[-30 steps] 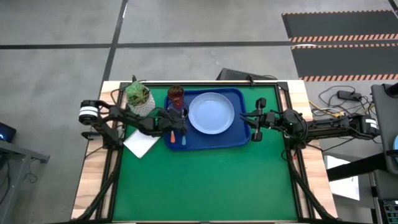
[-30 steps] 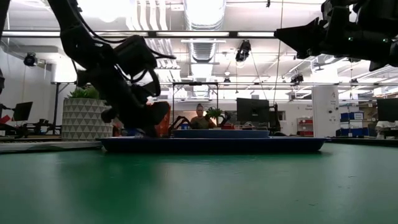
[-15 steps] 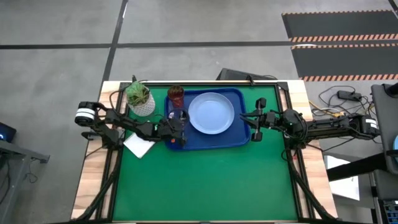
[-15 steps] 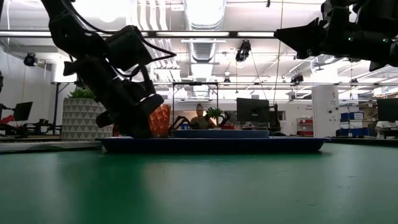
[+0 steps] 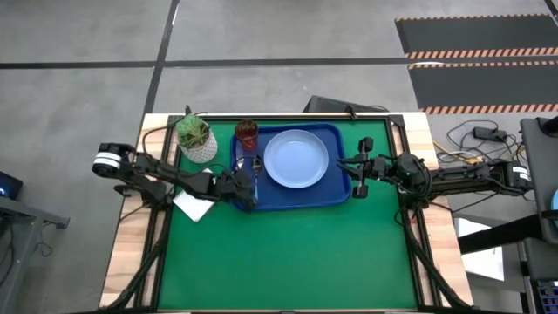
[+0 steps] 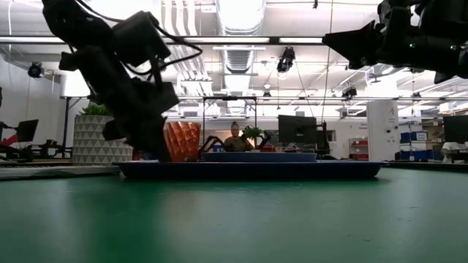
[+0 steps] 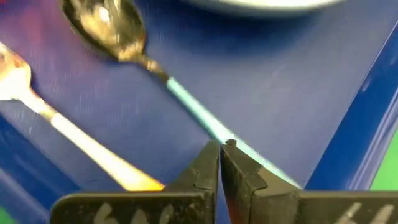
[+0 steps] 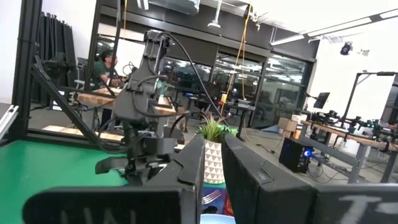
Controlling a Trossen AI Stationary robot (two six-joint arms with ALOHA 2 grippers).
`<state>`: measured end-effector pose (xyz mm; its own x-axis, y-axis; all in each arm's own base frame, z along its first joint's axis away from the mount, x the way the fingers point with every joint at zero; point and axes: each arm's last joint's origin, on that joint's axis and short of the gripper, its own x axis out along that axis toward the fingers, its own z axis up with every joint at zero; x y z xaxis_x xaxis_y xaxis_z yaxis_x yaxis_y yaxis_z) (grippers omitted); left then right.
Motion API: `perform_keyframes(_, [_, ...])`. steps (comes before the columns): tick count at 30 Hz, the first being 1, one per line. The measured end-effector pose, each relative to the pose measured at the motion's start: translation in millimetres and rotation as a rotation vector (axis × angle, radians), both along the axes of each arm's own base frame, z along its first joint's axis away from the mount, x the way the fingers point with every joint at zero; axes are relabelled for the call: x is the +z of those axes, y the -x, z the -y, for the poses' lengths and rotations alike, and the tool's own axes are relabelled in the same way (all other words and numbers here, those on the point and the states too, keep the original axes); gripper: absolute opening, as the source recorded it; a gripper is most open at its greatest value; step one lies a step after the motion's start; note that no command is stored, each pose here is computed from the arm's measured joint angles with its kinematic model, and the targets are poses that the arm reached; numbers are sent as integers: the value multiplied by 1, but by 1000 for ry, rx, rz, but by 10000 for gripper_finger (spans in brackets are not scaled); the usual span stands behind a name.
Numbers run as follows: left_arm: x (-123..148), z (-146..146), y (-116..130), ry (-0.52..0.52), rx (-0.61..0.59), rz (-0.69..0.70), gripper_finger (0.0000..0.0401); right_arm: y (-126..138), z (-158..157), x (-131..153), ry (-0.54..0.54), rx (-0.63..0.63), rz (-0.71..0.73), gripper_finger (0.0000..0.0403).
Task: Pick and place plate/cup/fork/spoon on tray
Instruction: Adjust the utensils on the tray
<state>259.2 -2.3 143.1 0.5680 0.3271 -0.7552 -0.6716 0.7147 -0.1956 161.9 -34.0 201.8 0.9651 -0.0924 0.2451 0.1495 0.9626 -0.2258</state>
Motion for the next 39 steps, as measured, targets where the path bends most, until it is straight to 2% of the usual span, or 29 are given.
perform_keyframes(13, [-13, 4, -15, 17, -8, -46, 0, 0, 0, 0, -3, 1, 1, 43])
perform_keyframes(17, [-15, 4, -18, 51, 37, -15, 0, 0, 0, 0, -3, 1, 1, 43])
perform_keyframes(22, [-4, 5, -31, 77, 48, 111, 0, 0, 0, 0, -3, 1, 1, 43])
perform_keyframes(26, [2, 5, -35, 67, 59, 127, 0, 0, 0, 0, -4, 1, 0, 43])
perform_keyframes(30, [10, 7, -32, 83, 36, 77, 0, 0, 0, 0, -7, 2, -5, 43])
perform_keyframes(34, [5, 12, -21, 111, 7, -50, 0, 0, 0, 0, -8, 2, -4, 43])
perform_keyframes(39, [-4, 13, -23, 114, 7, -50, 0, 0, 0, 0, -5, 2, -1, 43])
